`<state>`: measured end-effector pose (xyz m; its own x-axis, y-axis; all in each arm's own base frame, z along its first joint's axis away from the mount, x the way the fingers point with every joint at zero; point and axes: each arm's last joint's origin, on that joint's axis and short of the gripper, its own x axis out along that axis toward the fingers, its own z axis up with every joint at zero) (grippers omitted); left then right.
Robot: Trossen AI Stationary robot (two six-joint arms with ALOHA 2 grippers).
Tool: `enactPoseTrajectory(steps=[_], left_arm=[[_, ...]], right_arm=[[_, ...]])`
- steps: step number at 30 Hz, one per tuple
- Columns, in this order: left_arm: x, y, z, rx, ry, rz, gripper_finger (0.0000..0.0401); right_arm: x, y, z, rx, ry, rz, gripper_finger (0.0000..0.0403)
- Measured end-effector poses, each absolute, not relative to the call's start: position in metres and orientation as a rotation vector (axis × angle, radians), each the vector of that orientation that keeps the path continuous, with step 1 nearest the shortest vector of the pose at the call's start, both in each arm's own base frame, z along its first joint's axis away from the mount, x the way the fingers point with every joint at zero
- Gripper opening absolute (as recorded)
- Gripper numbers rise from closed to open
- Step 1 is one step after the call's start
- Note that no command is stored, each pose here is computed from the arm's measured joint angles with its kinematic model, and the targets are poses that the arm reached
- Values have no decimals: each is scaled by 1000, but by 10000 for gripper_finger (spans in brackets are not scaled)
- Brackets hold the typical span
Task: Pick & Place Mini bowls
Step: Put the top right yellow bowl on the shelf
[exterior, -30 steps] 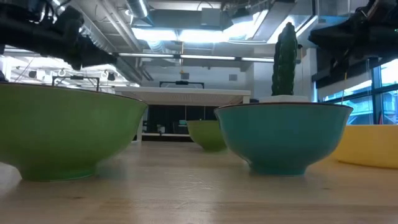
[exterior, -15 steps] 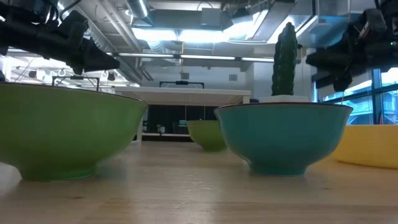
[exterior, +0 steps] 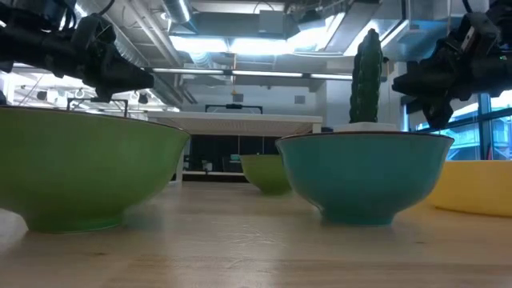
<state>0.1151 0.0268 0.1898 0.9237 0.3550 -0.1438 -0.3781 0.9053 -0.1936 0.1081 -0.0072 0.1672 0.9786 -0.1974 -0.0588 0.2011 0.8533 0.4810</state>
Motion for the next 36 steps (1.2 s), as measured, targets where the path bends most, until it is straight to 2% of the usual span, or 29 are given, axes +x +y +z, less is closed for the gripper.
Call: enactPoseTrajectory(steps=[8,13,19,25,29,36], left_arm=[[115,28,190,-239,97,423,93],[114,28,190,-241,93,441,95],[114,30,191,-228,81,496,96],[114,30,191,-213,84,494,94],[114,30,191,-213,86,489,95],[114,29,190,-213,93,460,93]], right_arm=[[118,-7,165,566,71,-231,51],[125,-8,173,634,283,-314,51],[130,-10,210,584,575,-501,51],[126,-20,244,436,829,-798,54],[122,-27,236,449,1010,-930,89],[128,-35,203,512,1116,-982,207]])
